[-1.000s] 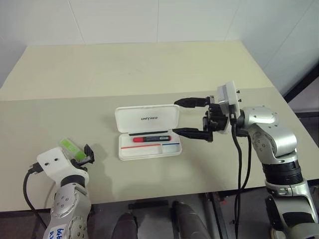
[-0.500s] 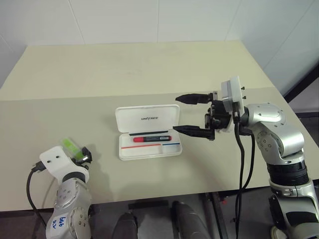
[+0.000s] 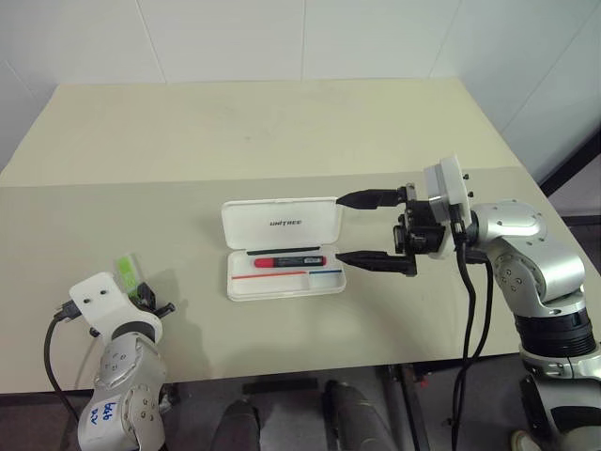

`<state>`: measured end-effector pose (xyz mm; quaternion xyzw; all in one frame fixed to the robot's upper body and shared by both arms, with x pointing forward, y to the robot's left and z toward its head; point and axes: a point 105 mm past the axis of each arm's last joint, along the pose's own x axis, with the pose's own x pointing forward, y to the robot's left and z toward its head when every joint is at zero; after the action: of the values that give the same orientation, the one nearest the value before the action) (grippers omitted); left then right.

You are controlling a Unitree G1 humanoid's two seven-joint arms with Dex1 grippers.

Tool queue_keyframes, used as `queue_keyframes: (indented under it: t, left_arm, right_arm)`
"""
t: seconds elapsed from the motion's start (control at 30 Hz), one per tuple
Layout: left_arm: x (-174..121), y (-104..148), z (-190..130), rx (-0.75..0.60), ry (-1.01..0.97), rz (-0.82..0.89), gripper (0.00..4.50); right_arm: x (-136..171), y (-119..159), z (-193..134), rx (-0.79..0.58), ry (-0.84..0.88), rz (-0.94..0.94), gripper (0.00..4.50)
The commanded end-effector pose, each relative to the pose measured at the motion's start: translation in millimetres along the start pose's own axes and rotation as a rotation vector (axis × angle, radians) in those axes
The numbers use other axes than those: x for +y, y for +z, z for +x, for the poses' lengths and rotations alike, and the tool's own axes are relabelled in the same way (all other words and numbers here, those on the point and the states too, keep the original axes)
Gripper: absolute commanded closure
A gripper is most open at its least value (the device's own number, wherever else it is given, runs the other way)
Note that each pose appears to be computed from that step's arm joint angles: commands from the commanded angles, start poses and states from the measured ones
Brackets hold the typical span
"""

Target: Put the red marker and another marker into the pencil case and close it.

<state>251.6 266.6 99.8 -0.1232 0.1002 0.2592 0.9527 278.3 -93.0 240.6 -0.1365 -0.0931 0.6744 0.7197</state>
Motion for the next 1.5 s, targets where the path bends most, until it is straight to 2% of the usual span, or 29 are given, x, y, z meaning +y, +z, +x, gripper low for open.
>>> queue_keyframes:
  t: [0.03,0.17,0.47,0.63,0.7,0.87,1.0,1.13,1.27,1.37,1.5]
  left_arm:
    - [-1,18,0,-0.073,-0.026,0.011,3.46]
    - [-20,49,-4,-0.224,-0.160,0.008,3.46]
    - [-82,108,-44,-0.641,-0.591,0.259,3.46]
    - [-112,106,-65,-0.733,-0.876,0.415,3.46]
    - [-123,96,-82,-0.804,-1.070,0.565,3.46]
    - [-128,72,-85,-0.728,-1.370,0.655,3.46]
    - [-126,53,-86,-0.560,-1.583,0.665,3.46]
    - [-123,60,-68,-0.559,-1.639,0.768,3.46]
    - [-124,65,-58,-0.482,-1.751,0.746,3.46]
    - [-120,50,-59,-0.309,-1.926,0.793,3.46]
    - [-124,43,-54,-0.250,-2.014,0.852,3.46]
  right_arm:
    - [8,9,-4,-0.009,0.036,-0.038,0.00]
    - [6,4,-7,0.002,0.020,-0.036,0.00]
    - [-4,-6,-17,-0.002,-0.102,-0.049,0.00]
    - [-12,-6,-31,0.022,-0.203,-0.072,0.00]
    - [-14,-6,-41,0.047,-0.249,-0.080,0.00]
    - [-15,-5,-59,0.086,-0.331,-0.096,0.00]
    - [-13,-4,-65,0.097,-0.376,-0.105,0.00]
    - [-9,-2,-68,0.097,-0.409,-0.106,0.00]
    - [-5,-2,-69,0.099,-0.427,-0.101,0.00]
    - [-2,-1,-68,0.099,-0.439,-0.100,0.00]
    - [0,-1,-68,0.099,-0.451,-0.096,0.00]
